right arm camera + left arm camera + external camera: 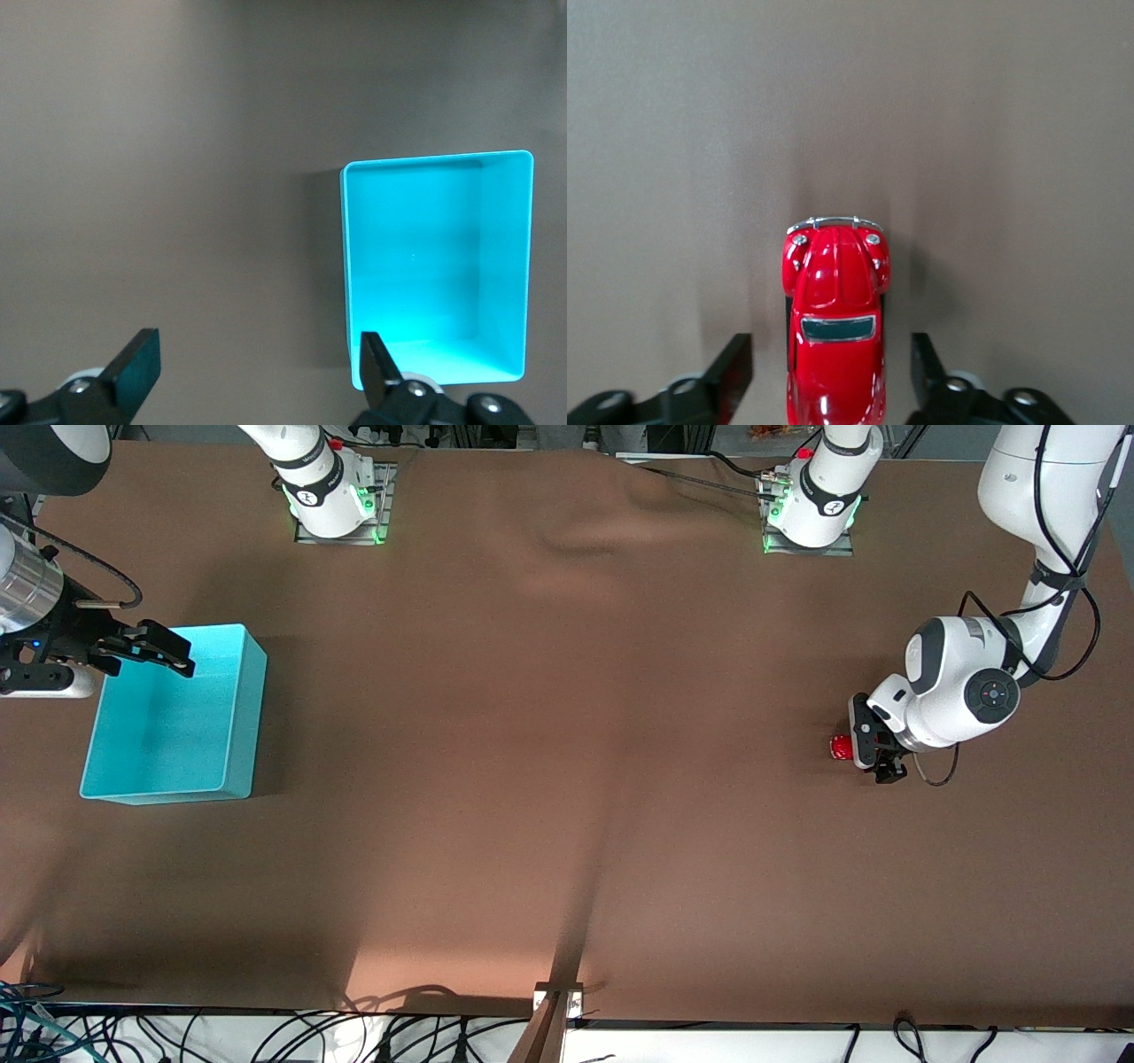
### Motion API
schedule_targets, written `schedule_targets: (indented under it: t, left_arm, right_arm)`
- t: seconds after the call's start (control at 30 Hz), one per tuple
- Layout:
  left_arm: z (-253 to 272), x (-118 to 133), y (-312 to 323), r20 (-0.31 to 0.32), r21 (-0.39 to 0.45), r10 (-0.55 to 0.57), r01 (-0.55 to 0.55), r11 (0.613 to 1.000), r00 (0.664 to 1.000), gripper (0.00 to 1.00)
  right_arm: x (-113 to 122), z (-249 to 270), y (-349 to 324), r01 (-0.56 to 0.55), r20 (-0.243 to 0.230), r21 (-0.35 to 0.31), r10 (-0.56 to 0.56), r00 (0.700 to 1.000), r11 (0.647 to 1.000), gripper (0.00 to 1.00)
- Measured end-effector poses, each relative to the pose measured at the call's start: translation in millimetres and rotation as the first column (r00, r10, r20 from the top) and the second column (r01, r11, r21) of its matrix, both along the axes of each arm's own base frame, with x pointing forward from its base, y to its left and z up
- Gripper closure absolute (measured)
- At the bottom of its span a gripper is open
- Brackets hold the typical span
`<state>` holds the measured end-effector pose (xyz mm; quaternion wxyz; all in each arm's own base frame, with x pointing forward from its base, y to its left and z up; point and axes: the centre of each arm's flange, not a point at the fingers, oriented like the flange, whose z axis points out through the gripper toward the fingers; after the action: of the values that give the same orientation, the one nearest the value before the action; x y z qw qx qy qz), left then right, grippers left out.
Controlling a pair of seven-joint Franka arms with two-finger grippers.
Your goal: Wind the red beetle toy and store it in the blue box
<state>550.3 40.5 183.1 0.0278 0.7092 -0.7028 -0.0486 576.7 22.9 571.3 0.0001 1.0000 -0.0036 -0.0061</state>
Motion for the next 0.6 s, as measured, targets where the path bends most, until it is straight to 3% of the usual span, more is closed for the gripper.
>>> schedule_targets:
  t: [0.1,0.13,0.2,0.23,0.6]
  left_arm:
    - [1.1,0.6,0.1,0.004,-0.003,-0.027,0.027,1.0,1.0,0.34]
    - [1.6,0.8,0.1,0.005,-0.003,-0.033,0.033,0.999,0.999,0.44]
    - [2.6,1.1,0.1,0.007,-0.003,-0.041,0.041,0.999,0.999,0.48]
    - [3.1,1.3,0.1,0.008,-0.004,-0.045,0.045,0.999,0.999,0.55]
    - [2.8,0.7,7.1,0.008,-0.004,-0.039,0.039,0.999,0.999,0.55]
  right_arm:
    - [0.0,0.0,0.0,0.0,0.0,0.0,0.0,1.0,1.0,0.0]
    - [0.0,0.0,0.0,0.0,0.0,0.0,0.0,1.0,1.0,0.0]
    - [0.0,0.0,0.0,0.0,0.0,0.0,0.0,1.0,1.0,0.0]
    - [0.0,0.0,0.0,0.0,0.0,0.0,0.0,1.0,1.0,0.0]
    - [0.0,0.0,0.0,0.0,0.0,0.0,0.0,1.0,1.0,0.0]
